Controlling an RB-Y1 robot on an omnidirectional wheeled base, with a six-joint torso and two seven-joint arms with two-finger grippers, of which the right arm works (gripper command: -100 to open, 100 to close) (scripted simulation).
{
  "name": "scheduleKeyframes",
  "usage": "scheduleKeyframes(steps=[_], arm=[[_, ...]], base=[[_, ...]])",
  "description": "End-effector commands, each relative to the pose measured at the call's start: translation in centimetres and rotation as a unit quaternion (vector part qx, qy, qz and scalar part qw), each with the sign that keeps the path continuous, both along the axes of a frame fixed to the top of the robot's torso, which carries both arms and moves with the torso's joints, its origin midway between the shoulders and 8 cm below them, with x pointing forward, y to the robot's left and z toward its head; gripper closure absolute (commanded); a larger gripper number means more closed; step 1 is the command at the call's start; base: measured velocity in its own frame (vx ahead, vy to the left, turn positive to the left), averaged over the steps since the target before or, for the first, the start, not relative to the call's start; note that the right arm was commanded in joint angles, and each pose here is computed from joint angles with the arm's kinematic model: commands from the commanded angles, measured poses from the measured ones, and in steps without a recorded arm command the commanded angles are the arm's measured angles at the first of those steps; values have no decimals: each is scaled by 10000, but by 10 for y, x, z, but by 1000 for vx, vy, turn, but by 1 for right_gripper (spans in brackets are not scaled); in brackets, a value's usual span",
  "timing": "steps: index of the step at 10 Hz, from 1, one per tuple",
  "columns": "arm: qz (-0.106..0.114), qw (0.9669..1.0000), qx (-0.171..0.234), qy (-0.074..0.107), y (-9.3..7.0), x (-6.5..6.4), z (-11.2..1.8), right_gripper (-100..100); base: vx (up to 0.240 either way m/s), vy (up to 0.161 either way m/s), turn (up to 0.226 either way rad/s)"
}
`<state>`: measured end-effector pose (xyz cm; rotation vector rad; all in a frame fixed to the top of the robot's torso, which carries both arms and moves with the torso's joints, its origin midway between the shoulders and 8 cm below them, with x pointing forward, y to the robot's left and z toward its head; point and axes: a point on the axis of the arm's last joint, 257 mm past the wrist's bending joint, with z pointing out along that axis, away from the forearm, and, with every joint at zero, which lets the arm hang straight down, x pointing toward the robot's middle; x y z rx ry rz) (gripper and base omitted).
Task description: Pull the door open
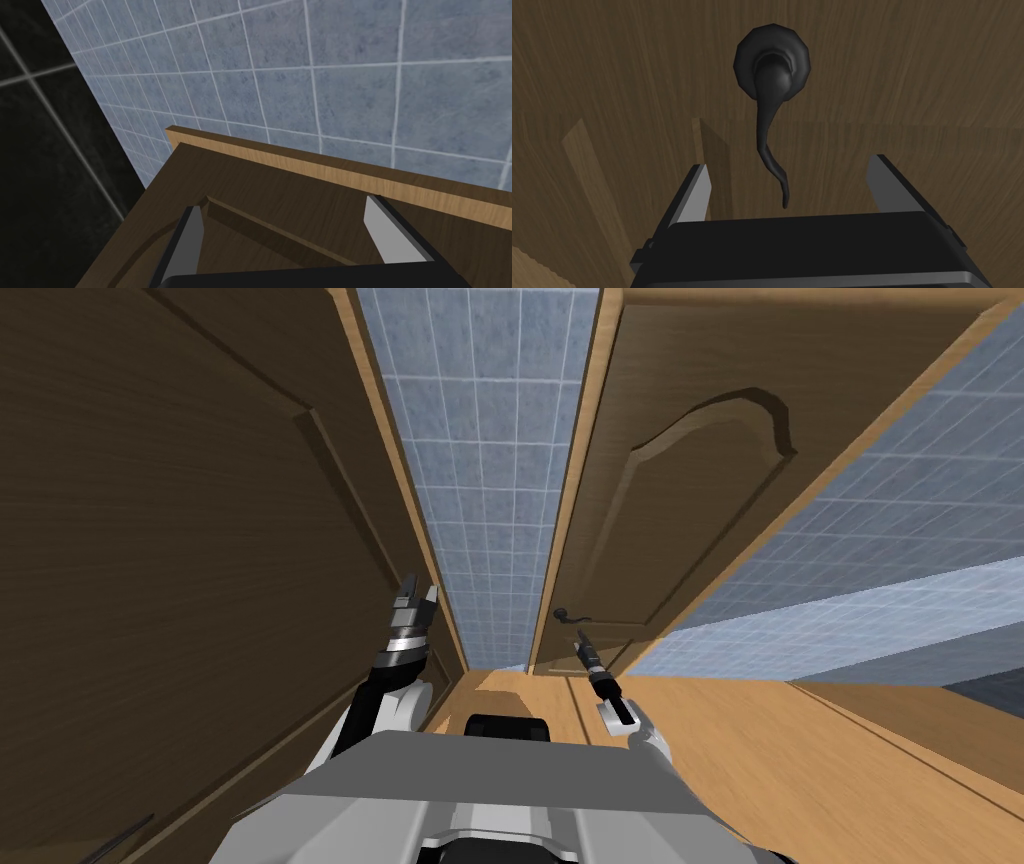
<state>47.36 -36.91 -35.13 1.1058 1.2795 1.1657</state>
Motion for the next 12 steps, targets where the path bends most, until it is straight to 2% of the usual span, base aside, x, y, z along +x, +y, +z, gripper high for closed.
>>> scheduleKeyframes(steps=[1,2,3,4,5,6,7,8,10,11,12], arm=[[-216,9998,-12,12,-17,0,-1,-100],[-216,9998,-12,12,-17,0,-1,-100],[-440,9990,-16,17,-36,-3,-2,-100],[-557,9984,-17,20,-45,-4,-2,-100],[-787,9969,-16,25,-63,-7,-2,-100],[-895,9960,-14,28,-72,-9,-3,-100],[-1088,9941,-8,32,-87,-13,-3,-100],[-1088,9941,-8,32,-87,-13,-3,-100],[-1281,9917,0,36,-102,-17,-3,-100],[-1217,9926,-1,35,-98,-15,-4,-100],[-1217,9926,-1,35,-98,-15,-4,100]], base=[[71,-29,234],[39,-22,70],[45,-19,230],[61,-23,370],[80,-28,369],[87,-43,211],[84,-63,374],[62,-55,146],[33,-26,151],[15,-17,50],[-1,2,-47]])
